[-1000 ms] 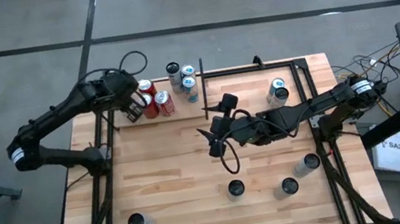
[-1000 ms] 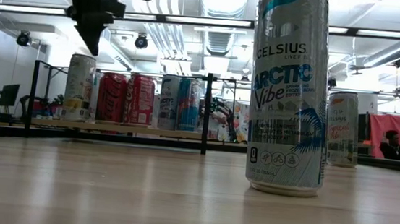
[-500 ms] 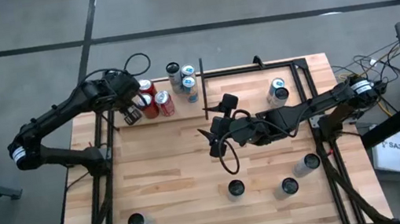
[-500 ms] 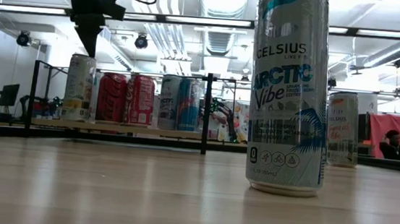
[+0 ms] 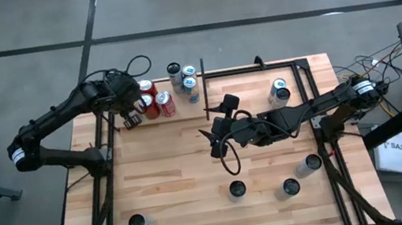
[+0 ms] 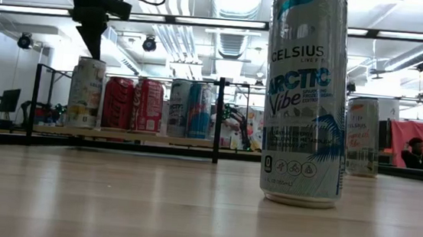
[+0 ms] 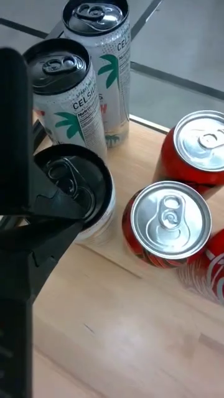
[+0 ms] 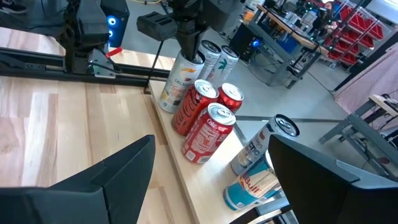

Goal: Place canned beverage on shelf
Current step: Put the middle left white and yellow soda can on the shelf

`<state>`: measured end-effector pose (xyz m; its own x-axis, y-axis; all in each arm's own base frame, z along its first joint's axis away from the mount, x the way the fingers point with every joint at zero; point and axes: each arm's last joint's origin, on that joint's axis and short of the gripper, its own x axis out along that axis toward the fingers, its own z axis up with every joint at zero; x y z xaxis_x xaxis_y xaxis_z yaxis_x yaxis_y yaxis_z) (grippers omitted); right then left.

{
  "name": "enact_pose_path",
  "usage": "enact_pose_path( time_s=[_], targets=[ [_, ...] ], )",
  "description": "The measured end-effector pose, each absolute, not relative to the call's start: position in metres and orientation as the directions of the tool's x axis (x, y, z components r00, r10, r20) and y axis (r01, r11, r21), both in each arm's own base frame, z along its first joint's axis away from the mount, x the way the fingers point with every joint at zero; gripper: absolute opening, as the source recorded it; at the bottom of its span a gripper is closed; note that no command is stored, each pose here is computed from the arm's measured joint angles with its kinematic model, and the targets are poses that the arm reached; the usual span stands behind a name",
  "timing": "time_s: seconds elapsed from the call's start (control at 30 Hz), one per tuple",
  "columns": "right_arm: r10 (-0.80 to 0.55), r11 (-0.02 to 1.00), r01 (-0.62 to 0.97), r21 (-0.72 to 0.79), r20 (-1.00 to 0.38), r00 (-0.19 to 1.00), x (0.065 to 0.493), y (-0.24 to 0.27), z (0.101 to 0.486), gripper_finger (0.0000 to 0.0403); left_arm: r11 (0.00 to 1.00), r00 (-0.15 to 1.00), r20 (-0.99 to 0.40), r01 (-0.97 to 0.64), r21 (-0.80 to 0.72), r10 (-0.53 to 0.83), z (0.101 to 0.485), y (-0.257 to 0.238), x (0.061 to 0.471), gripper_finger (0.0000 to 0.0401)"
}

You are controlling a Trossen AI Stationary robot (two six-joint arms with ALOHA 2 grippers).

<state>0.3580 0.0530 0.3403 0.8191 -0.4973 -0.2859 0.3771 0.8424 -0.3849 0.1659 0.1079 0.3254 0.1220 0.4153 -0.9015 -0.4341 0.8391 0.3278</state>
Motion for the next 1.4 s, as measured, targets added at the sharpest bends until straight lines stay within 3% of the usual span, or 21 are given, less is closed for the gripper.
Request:
enact_pose_path(
  time_s=[0.63, 0.93, 1.4],
  targets=[
    [-0.498, 0.843, 0.379, -0.381, -0.288, 0.818, 0.358, 0.053, 0.340, 0.0304, 0.806, 0.075, -0.867, -0.415, 0.422, 0.493, 0.333, 0.103, 0.153, 0.0000],
    [-0.497, 0.844, 0.380, -0.378, -0.289, 0.818, 0.358, 0.053, 0.340, 0.0304, 0.901, 0.249, -0.933, -0.411, 0.141, 0.260, 0.335, 0.090, 0.148, 0.0000],
    [-0.495, 0.847, 0.378, -0.374, -0.294, 0.817, 0.358, 0.053, 0.339, 0.0304, 0.775, -0.029, -0.883, -0.466, 0.426, 0.468, 0.300, 0.098, 0.143, 0.0000]
  ],
)
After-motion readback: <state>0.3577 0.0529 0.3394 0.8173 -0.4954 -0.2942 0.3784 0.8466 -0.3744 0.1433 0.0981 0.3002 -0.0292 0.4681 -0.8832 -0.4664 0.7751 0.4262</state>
